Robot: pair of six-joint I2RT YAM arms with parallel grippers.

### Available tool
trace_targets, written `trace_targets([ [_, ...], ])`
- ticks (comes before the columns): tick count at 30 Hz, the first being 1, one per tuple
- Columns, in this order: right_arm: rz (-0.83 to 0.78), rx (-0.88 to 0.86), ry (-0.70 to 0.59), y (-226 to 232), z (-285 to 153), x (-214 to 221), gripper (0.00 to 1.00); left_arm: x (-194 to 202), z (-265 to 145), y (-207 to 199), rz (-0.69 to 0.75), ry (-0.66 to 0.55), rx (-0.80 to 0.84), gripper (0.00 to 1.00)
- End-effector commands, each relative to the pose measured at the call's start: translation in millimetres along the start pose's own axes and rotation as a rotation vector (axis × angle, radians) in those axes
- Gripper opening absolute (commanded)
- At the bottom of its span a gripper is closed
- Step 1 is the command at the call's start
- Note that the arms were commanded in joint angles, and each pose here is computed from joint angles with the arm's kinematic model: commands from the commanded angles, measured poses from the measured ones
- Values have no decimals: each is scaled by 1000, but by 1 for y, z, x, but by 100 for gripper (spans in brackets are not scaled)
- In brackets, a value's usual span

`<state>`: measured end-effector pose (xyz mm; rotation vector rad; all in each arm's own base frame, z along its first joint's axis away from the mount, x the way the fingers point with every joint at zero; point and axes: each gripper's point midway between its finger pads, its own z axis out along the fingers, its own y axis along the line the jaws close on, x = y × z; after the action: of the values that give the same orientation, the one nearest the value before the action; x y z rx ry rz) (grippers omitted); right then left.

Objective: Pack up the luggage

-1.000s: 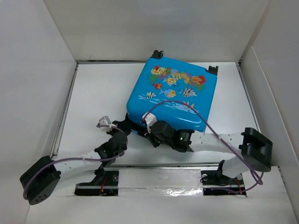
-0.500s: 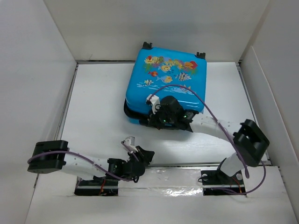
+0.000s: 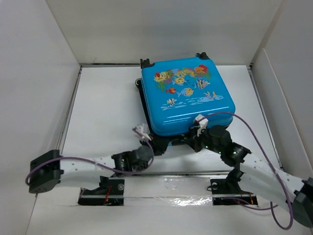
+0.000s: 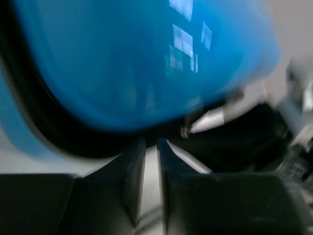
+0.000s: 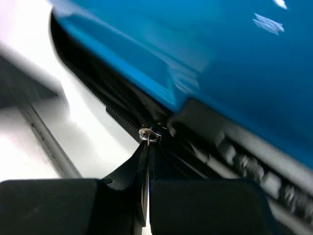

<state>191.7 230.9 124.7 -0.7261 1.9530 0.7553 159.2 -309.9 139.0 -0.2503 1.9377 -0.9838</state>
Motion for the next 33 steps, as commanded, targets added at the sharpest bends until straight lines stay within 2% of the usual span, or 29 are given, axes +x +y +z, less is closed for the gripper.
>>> trace_targets([
  [1, 166, 168, -122, -29, -29, -8, 0, -71, -1, -14, 3, -123, 51, 15],
  [2, 196, 196, -144, -36, -34, -4, 0, -80, 0, -17, 6, -108, 77, 34],
  [3, 235, 238, -186, -44, -42, -9, 0, -100, 0, -20, 4, -134, 90, 43],
  [4, 253, 284, -259, -56, -56, -21, 0, -140, 8, -16, -23, -214, 62, 52],
  [5, 256, 303, -291, -61, -63, -27, 0, -156, 14, -25, -20, -214, 94, 69],
  [6, 254, 320, -317, -66, -69, -33, 0, -171, 17, -17, -29, -239, 85, 75],
  [7, 258, 341, -323, -71, -74, -35, 0, -209, 33, 2, -55, -307, 21, 80],
  [8, 263, 379, -335, -80, -81, -38, 0, -221, 40, -7, -65, -294, 83, 87],
  [9, 239, 376, -341, -81, -85, -45, 0, -221, 63, 8, -62, -259, 53, 92],
  [10, 234, 381, -335, -83, -86, -46, 0, -247, 75, -2, -60, -286, 65, 94],
  [11, 238, 402, -316, -89, -88, -42, 0, -266, 87, 14, -49, -299, 10, 96],
  [12, 225, 379, -303, -86, -88, -41, 0, -260, 117, 40, -36, -251, -68, 97],
  [13, 219, 365, -306, -86, -86, -42, 0, -289, 131, 25, -34, -285, -47, 98],
  [14, 215, 346, -301, -83, -84, -40, 0, -299, 144, 35, -39, -247, -51, 99],
  [15, 215, 337, -296, -84, -82, -38, 0, -287, 174, 62, -59, -178, -97, 99],
  [16, 212, 328, -296, -83, -81, -38, 0, -310, 187, 48, -61, -194, -52, 99],
  [19, 184, 293, -295, -79, -79, -38, 0, -318, 223, 62, -88, -144, -51, 99],
  [21, 174, 271, -285, -76, -77, -38, 0, -321, 237, 78, -119, -130, -62, 99],
  [25, 157, 225, -260, -69, -71, -35, 0, -340, 257, 75, -145, -157, -25, 99],
  [30, 146, 187, -237, -62, -64, -32, 0, -340, 278, 73, -179, -140, 20, 98],
  [33, 143, 177, -220, -59, -60, -31, 0, -332, 293, 86, -209, -123, 9, 97],
])
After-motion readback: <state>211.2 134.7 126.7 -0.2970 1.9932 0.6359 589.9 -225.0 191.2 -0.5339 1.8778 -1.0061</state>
